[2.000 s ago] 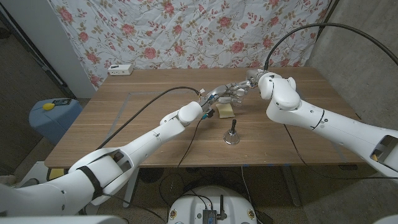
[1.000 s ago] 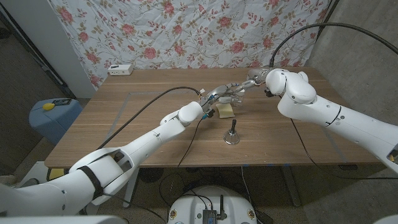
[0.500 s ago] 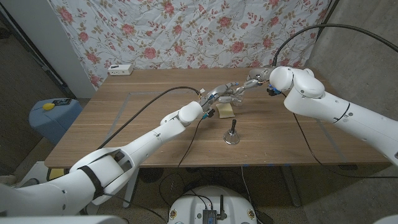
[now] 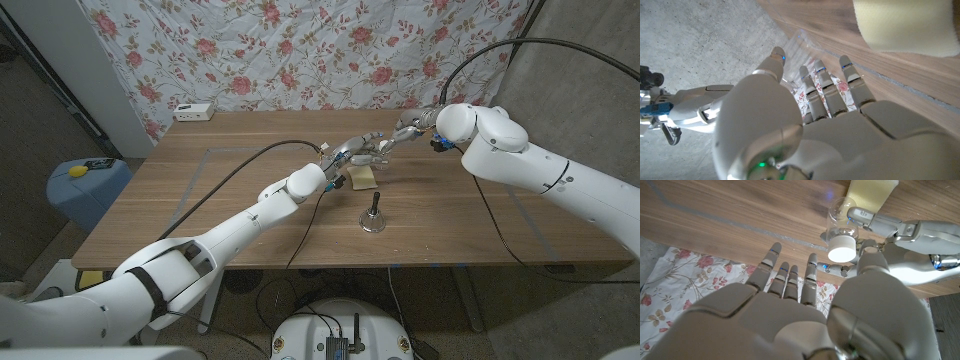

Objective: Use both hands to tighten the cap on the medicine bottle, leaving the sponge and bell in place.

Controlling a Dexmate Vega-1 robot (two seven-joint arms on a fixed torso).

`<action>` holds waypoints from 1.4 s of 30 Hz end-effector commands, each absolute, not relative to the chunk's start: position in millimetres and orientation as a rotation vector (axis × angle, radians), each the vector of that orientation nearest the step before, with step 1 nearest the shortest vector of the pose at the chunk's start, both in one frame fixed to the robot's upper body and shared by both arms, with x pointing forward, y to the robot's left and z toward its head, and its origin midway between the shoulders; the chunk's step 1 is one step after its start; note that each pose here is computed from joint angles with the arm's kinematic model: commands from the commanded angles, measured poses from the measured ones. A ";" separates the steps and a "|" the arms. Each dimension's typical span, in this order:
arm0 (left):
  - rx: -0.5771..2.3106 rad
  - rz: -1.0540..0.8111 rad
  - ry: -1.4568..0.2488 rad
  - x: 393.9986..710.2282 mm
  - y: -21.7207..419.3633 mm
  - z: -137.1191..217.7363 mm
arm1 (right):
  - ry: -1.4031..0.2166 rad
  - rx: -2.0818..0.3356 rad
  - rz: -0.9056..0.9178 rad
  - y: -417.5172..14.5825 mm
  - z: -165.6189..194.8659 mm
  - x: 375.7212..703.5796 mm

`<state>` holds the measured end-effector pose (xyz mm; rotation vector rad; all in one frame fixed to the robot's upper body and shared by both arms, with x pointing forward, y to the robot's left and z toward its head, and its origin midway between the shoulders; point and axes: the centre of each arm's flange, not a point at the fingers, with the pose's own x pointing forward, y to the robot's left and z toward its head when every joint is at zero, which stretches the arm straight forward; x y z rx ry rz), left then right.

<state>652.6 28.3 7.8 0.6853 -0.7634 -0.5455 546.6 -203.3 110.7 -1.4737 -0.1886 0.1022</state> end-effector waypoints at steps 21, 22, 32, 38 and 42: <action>0.677 -0.569 -0.769 655.2 27.2 11.0 | -0.175 -1.559 0.100 -187.3 121.3 549.4; 0.677 -0.570 -0.769 655.2 27.0 11.0 | -0.173 -1.562 0.096 -186.6 121.2 549.3; 0.686 -0.573 -0.771 655.7 25.1 11.7 | -0.168 -1.565 0.079 -184.9 119.5 550.7; 0.686 -0.575 -0.767 656.4 24.4 11.3 | -0.168 -1.556 0.077 -185.6 118.9 552.3; 0.685 -0.575 -0.765 656.9 24.0 11.1 | -0.169 -1.552 0.075 -186.1 118.4 554.0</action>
